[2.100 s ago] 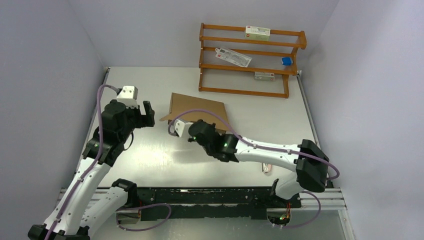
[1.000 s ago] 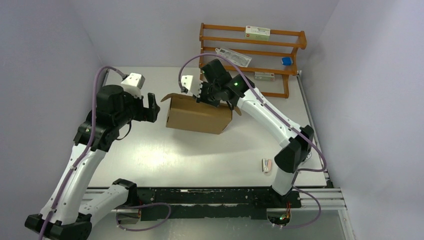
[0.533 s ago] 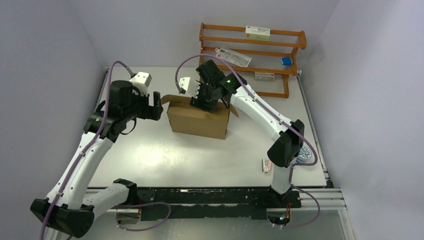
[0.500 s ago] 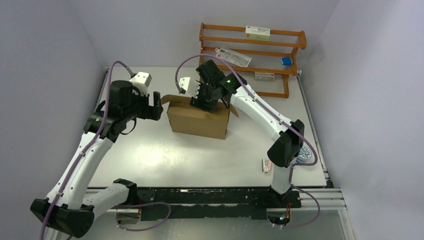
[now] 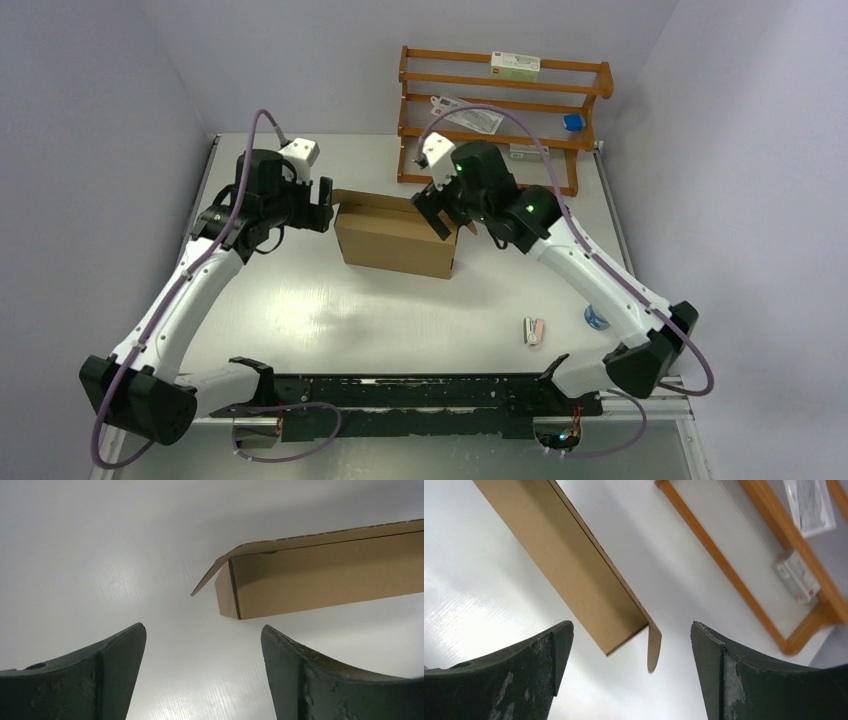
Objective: Fold the paper box
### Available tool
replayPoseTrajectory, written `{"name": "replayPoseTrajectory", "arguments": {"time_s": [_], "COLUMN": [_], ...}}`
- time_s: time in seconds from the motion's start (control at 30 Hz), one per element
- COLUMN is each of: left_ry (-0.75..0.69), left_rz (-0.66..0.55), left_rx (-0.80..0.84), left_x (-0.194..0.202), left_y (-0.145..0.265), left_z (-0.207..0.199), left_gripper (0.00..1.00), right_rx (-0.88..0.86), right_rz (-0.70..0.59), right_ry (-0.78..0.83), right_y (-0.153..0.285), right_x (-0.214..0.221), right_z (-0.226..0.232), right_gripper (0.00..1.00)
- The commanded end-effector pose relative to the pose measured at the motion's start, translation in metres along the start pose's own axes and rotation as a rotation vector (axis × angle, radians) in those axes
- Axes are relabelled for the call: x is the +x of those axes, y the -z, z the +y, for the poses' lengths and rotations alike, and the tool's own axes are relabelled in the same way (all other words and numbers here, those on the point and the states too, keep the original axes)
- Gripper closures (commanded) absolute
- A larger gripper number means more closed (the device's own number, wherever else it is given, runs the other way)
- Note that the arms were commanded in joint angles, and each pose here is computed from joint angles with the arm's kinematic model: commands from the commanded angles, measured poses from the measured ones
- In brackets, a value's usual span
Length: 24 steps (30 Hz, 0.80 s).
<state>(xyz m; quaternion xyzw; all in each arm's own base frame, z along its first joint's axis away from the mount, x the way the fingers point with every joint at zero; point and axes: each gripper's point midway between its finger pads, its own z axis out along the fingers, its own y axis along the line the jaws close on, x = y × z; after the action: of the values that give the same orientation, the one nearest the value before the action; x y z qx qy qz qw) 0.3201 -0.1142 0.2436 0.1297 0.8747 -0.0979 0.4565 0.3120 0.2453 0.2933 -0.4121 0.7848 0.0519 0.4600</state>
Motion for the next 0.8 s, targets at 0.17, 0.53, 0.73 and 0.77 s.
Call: {"name": "replayPoseTrajectory", "arguments": {"time_s": [0.17, 0.53, 0.73, 0.77], "left_ry": [-0.093, -0.107, -0.129, -0.133], "left_rz": [-0.049, 0.017, 0.042, 0.047], "left_rx": [0.055, 0.098, 0.089, 0.091], "left_x": [-0.031, -0.028, -0.03, -0.03], "left_y": [-0.008, -0.029, -0.037, -0.038], "left_z": [-0.004, -0.002, 0.001, 0.001], "left_gripper": [0.15, 0.29, 0.37, 0.38], "right_rx": [0.142, 0.089, 0.076, 0.076], "right_rz": [0.112, 0.116, 0.119, 0.123], "right_ry": [-0.234, -0.324, -0.327, -0.326], "right_y": [0.021, -0.003, -0.014, -0.016], "right_x": [0.061, 0.08, 0.082, 0.083], "right_z": [-0.017, -0.021, -0.021, -0.021], "right_gripper": [0.15, 0.33, 0.54, 0.56]}}
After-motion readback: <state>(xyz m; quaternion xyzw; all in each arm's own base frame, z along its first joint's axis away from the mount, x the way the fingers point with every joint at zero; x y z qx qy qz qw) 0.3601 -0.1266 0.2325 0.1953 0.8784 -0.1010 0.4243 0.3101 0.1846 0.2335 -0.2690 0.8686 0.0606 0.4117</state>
